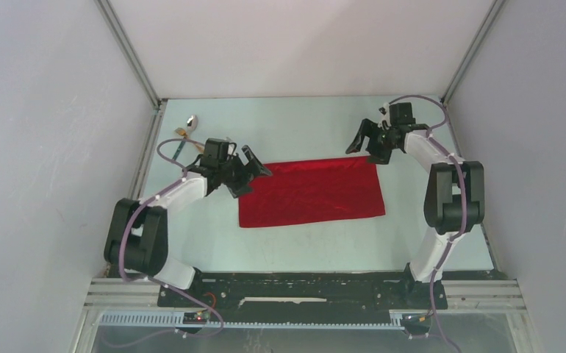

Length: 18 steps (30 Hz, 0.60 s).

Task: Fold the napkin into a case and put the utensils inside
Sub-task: Smooth out the rectangle-folded napkin at the center of the board.

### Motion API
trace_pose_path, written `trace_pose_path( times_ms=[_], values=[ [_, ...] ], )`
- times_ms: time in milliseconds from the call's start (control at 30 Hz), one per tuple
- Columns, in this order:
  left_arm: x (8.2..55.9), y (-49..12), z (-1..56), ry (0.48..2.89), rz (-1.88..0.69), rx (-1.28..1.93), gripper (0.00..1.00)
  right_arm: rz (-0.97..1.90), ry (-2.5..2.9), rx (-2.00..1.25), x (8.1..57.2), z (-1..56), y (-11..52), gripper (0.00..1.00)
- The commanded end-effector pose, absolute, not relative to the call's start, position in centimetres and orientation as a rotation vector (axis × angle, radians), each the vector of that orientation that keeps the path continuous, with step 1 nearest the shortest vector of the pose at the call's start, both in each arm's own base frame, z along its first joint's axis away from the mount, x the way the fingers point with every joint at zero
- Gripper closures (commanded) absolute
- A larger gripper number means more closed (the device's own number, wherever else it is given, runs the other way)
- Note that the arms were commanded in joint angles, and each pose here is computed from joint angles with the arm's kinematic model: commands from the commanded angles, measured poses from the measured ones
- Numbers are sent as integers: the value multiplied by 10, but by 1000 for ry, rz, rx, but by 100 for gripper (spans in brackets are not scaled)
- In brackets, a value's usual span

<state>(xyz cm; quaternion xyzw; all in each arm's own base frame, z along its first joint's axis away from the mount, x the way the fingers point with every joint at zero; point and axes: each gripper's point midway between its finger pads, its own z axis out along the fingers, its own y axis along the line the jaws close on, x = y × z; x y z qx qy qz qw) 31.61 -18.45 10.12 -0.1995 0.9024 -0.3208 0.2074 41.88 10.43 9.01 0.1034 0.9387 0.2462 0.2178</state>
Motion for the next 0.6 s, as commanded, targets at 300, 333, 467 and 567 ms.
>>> trace_pose_path(
  times_ms=[300, 333, 467, 567],
  values=[
    [426, -161, 100, 2206, -1015, -788, 0, 1178, 2369, 332, 473, 87, 153, 9],
    [429, -160, 97, 2207, -1010, -799, 0, 1185, 2372, 337, 473, 83, 152, 9],
    [438, -150, 77, 2211, -956, -873, 0, 1183, 2396, 371, 474, 65, 143, 9],
    [444, -140, 68, 2201, -911, -909, 0, 1181, 2417, 388, 473, 51, 140, 10]
  ],
)
